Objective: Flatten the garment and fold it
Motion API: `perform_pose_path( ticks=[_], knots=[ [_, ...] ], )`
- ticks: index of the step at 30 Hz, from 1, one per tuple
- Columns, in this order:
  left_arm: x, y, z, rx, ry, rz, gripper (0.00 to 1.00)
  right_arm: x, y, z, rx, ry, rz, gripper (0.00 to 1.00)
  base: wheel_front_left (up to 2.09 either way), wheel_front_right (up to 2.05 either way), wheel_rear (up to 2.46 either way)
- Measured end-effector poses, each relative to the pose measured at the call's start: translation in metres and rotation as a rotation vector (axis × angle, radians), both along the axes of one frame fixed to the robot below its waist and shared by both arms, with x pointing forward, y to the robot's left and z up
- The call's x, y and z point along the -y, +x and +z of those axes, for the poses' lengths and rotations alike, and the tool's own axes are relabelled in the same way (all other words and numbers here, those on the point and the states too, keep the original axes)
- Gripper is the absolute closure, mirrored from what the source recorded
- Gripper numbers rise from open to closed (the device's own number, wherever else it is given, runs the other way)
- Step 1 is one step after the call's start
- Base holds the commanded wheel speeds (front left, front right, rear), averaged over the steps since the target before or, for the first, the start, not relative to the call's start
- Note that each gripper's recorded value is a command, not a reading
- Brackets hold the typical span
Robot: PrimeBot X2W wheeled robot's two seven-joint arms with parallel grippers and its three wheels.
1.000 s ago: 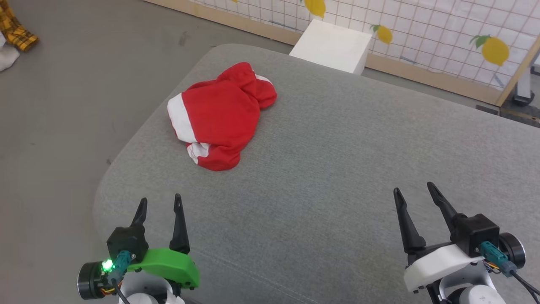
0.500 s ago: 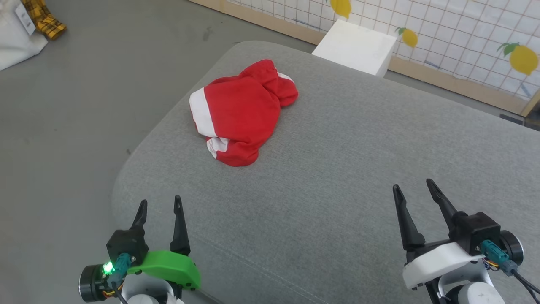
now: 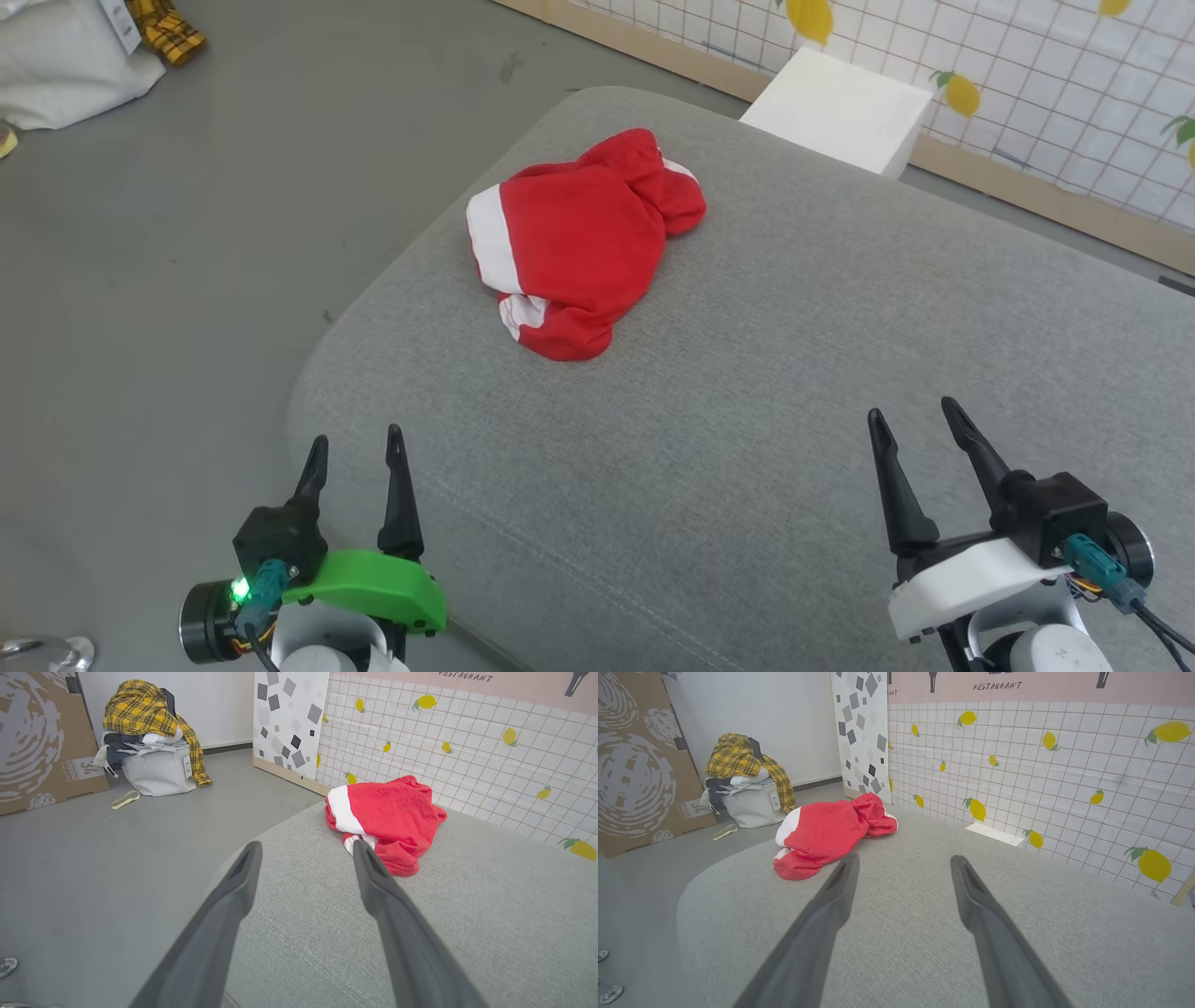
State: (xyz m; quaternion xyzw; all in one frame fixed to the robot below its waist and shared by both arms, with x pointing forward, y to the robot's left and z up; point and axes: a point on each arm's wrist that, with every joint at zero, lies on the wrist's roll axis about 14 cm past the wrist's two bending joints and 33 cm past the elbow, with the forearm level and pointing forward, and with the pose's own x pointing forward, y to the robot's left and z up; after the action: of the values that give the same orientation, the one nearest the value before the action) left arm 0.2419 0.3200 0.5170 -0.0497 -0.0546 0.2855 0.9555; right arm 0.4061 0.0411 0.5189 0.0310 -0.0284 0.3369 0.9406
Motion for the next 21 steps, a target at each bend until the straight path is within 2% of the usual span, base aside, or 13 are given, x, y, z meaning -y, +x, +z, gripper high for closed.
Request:
perform_pose_path(
  ticks=[21],
  knots=[
    [-0.0028, 0.0019, 0.0006, 0.027, -0.018, 0.015, 0.0, -0.0031, 0.0052, -0.0028, -0.005, 0.031, 0.002, 0.0, 0.0, 0.0, 0.0]
  ],
)
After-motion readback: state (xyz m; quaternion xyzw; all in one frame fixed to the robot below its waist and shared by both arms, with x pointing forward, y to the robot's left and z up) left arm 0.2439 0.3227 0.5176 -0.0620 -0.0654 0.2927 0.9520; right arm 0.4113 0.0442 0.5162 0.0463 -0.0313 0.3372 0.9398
